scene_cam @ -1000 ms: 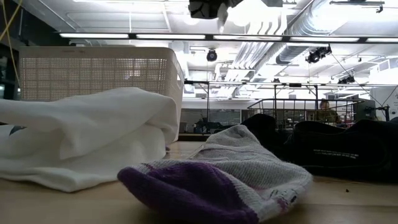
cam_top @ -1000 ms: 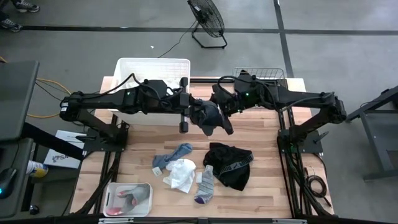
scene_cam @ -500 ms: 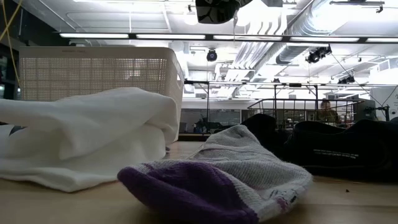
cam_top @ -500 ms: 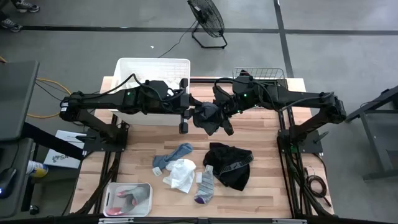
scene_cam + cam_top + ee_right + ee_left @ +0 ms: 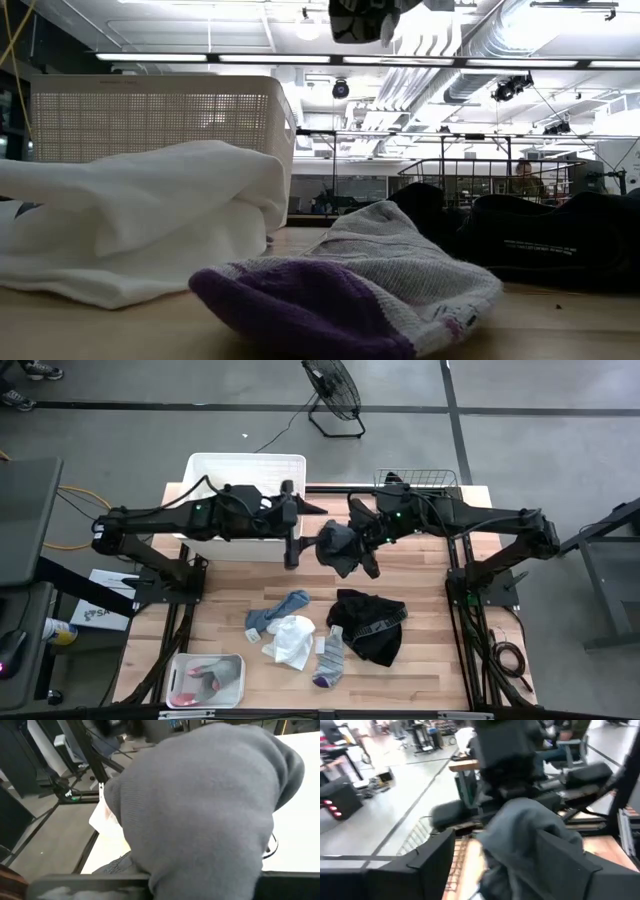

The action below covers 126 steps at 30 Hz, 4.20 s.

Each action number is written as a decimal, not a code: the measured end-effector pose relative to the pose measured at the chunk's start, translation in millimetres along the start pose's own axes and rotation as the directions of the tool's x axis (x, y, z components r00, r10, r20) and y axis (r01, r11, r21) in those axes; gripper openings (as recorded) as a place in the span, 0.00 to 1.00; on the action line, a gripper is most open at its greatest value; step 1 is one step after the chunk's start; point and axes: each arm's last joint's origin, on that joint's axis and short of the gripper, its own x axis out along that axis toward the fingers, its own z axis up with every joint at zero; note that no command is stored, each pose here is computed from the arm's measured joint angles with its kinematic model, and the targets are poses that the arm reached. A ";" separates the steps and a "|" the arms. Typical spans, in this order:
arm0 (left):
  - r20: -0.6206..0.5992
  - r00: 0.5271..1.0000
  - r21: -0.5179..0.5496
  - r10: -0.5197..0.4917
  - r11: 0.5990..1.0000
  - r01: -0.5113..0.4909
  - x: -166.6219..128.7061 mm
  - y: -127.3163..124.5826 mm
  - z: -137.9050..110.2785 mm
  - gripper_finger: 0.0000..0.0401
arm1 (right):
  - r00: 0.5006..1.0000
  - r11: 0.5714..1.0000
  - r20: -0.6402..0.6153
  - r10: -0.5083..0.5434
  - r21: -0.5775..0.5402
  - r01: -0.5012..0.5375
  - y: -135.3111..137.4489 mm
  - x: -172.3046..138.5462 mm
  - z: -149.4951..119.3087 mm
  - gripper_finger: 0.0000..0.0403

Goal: Pick & Place Cloths
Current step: Put the gray boxer shorts into the gold wire basket

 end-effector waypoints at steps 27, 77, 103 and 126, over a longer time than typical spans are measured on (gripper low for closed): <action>-0.406 0.907 -0.155 0.117 0.969 -0.195 -73.3 14.5 -26.6 0.71 | 0.769 0.797 -0.378 -0.516 0.118 0.593 -70.0 -51.4 -34.3 0.10; -0.067 0.996 -0.467 0.060 0.880 -0.084 -110.4 8.5 -108.1 0.71 | 0.289 0.595 -0.735 -0.613 -0.188 0.782 -229.5 -93.2 -165.9 0.11; -0.070 0.995 -0.479 0.066 0.873 -0.091 -110.4 8.7 -108.3 0.71 | 0.210 0.520 -0.878 -0.431 -0.051 0.853 -248.9 -68.4 -209.4 0.31; -0.114 0.992 -0.468 0.048 0.878 -0.096 -110.7 7.8 -112.6 0.71 | 0.246 0.309 -0.822 -0.513 0.091 0.947 -219.8 -97.8 -174.9 0.82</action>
